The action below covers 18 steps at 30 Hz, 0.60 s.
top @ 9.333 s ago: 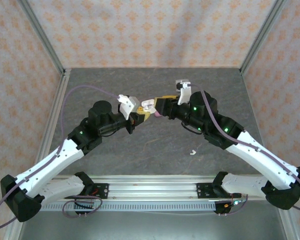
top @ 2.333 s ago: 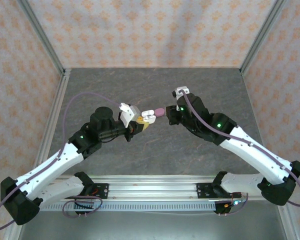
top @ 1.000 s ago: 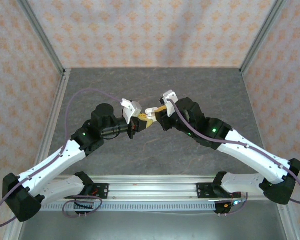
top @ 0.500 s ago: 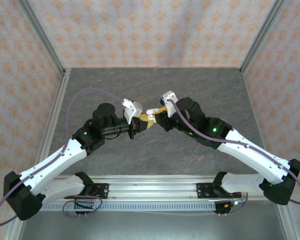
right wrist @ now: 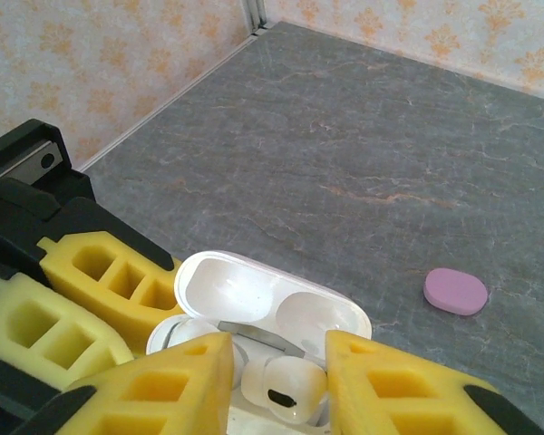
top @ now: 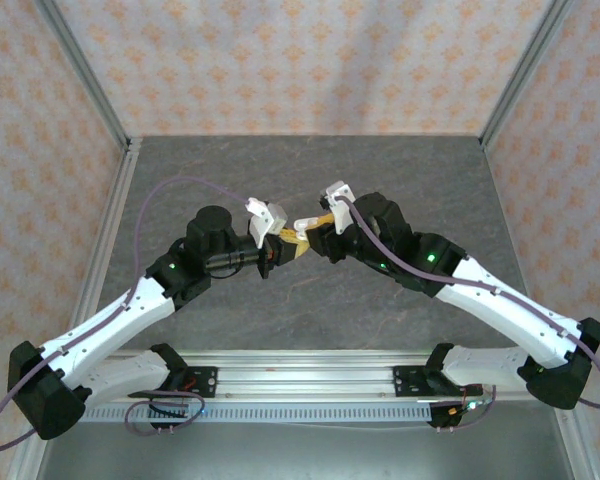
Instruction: Insert the wireless bluetooth earbuds into the charging case
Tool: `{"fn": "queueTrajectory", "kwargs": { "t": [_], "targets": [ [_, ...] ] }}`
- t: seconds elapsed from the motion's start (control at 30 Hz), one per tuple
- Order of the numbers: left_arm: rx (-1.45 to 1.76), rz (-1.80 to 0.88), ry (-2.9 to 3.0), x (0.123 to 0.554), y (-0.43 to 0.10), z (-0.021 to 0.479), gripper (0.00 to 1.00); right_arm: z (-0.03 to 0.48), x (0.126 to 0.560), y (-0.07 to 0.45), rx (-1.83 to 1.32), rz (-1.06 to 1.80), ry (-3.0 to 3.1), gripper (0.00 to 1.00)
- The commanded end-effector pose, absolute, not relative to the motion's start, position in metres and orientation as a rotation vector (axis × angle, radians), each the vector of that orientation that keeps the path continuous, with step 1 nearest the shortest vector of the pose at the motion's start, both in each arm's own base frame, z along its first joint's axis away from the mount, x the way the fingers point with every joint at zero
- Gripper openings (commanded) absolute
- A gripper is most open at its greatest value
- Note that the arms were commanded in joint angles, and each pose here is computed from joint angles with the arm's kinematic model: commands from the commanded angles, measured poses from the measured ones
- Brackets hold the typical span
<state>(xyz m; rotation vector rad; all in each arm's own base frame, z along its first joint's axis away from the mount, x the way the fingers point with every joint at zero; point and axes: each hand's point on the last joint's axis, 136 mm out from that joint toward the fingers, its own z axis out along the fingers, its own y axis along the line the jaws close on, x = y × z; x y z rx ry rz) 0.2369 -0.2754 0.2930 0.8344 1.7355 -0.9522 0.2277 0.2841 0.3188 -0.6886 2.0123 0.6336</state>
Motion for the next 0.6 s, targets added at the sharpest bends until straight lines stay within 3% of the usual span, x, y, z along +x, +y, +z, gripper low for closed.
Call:
{"fn": "queueTrajectory", "kwargs": {
  "t": [0.0,0.57],
  "targets": [
    [0.808,-0.963,1.606,0.2401,-0.2794,0.3285,0.00,0.3239,0.2058,0.2997,-0.765,0.768,2.027,0.35],
    [0.798,-0.953,1.587,0.2328,-0.2717,0.3325,0.00,0.3320,0.2028,0.3006,-0.740,0.803,2.051,0.41]
  ]
}}
